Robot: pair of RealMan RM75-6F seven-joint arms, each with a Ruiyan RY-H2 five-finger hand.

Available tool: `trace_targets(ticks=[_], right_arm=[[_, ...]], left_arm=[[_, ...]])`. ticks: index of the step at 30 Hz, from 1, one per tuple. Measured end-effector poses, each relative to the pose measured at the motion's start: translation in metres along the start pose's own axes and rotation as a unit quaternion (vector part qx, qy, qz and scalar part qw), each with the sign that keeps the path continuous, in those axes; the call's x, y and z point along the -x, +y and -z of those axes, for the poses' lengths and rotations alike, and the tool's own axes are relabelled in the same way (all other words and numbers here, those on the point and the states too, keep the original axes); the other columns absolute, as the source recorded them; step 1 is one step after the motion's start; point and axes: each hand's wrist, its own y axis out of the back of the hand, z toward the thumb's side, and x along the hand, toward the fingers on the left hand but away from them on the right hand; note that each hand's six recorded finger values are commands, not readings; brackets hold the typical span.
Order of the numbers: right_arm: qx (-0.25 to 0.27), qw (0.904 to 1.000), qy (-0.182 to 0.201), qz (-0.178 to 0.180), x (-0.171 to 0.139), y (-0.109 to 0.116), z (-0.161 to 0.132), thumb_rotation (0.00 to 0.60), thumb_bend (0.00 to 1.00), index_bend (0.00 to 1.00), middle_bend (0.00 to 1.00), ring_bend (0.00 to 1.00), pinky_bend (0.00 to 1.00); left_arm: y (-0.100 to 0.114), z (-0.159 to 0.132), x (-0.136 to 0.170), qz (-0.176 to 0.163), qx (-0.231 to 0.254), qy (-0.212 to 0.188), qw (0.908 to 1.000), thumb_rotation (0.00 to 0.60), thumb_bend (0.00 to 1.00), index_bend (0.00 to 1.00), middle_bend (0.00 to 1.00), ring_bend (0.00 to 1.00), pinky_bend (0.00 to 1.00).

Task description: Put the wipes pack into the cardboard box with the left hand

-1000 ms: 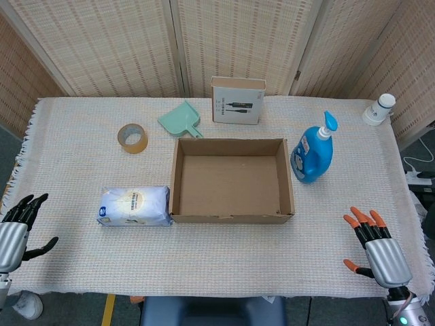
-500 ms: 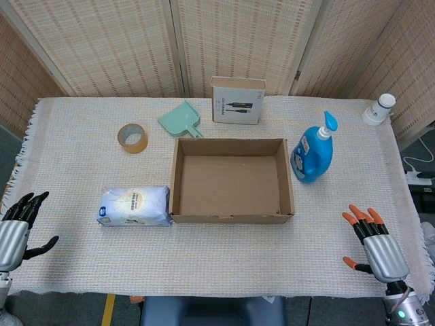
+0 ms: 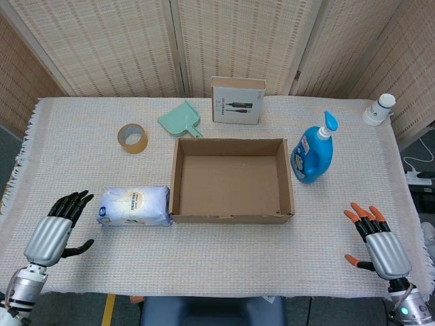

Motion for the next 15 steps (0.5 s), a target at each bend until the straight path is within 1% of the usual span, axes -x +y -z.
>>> trace_targets(ticks=[5, 12, 15], right_arm=[[-0.018, 0.9997, 0.007, 0.012, -0.002, 0.004, -0.004, 0.600, 0.00, 0.12, 0.00, 0.00, 0.00], [-0.017, 0.9998, 0.004, 0.007, -0.004, 0.000, -0.003, 0.600, 0.00, 0.12, 0.00, 0.00, 0.00], [-0.017, 0.9998, 0.002, 0.010, -0.004, 0.001, -0.001, 0.600, 0.00, 0.12, 0.00, 0.00, 0.00]], left_arm=[[-0.011, -0.014, -0.016, 0.016, -0.003, -0.001, 0.9999, 0.600, 0.21, 0.00, 0.00, 0.00, 0.07], [-0.028, -0.026, -0.045, 0.046, 0.007, 0.002, 0.9989, 0.600, 0.21, 0.00, 0.00, 0.00, 0.07], [-0.036, -0.033, -0.057, 0.061, -0.002, -0.005, 0.9981, 0.600, 0.21, 0.00, 0.00, 0.00, 0.07]])
